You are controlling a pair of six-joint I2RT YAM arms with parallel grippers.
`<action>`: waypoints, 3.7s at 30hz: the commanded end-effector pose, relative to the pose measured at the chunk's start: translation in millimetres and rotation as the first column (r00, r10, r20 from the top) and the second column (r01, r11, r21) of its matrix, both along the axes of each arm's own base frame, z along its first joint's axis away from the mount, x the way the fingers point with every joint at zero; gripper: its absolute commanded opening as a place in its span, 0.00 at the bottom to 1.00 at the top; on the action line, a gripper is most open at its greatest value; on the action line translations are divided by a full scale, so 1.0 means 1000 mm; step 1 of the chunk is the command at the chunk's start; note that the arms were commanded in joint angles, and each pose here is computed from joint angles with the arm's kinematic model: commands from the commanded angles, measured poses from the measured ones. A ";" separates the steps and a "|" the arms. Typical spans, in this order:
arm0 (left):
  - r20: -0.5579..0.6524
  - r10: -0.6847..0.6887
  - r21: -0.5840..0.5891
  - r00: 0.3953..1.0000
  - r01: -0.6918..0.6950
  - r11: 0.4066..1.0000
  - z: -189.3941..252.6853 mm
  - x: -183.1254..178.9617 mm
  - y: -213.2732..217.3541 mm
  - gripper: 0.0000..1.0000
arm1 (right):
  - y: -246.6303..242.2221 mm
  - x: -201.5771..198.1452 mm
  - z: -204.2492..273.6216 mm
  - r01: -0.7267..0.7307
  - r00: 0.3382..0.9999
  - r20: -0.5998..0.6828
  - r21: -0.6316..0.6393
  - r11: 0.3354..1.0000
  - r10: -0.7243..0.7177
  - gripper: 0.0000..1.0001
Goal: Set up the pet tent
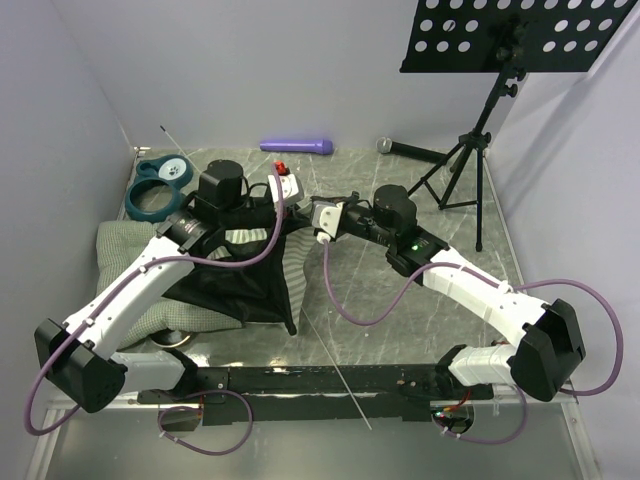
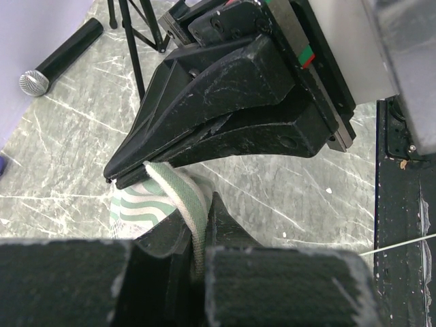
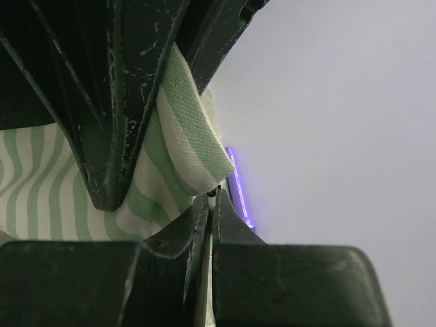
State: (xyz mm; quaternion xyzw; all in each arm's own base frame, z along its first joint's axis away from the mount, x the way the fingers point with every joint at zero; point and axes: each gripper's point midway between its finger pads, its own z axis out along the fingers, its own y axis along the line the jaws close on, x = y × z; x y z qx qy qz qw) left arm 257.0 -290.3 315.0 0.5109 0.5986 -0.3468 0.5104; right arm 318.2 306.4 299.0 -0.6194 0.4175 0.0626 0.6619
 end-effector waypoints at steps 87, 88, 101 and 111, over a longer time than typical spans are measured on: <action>0.120 -0.116 -0.079 0.986 0.126 0.989 0.014 -0.011 0.011 0.54 | -0.023 -0.044 -0.078 -0.037 0.916 -0.401 -0.148 0.988 -0.026 0.00; 0.117 -0.110 -0.070 0.987 0.119 0.990 0.010 -0.008 0.011 0.47 | -0.022 -0.046 -0.078 -0.042 0.914 -0.406 -0.146 0.988 -0.022 0.00; 0.206 -0.106 -0.066 0.973 0.122 0.990 0.025 -0.016 0.023 0.01 | -0.020 -0.064 -0.078 -0.111 0.861 -0.508 -0.139 0.984 0.026 0.53; 0.220 -0.105 -0.068 0.970 0.123 0.990 0.033 -0.018 0.033 0.01 | -0.037 -0.069 -0.061 -0.131 0.828 -0.552 -0.023 0.991 0.096 0.64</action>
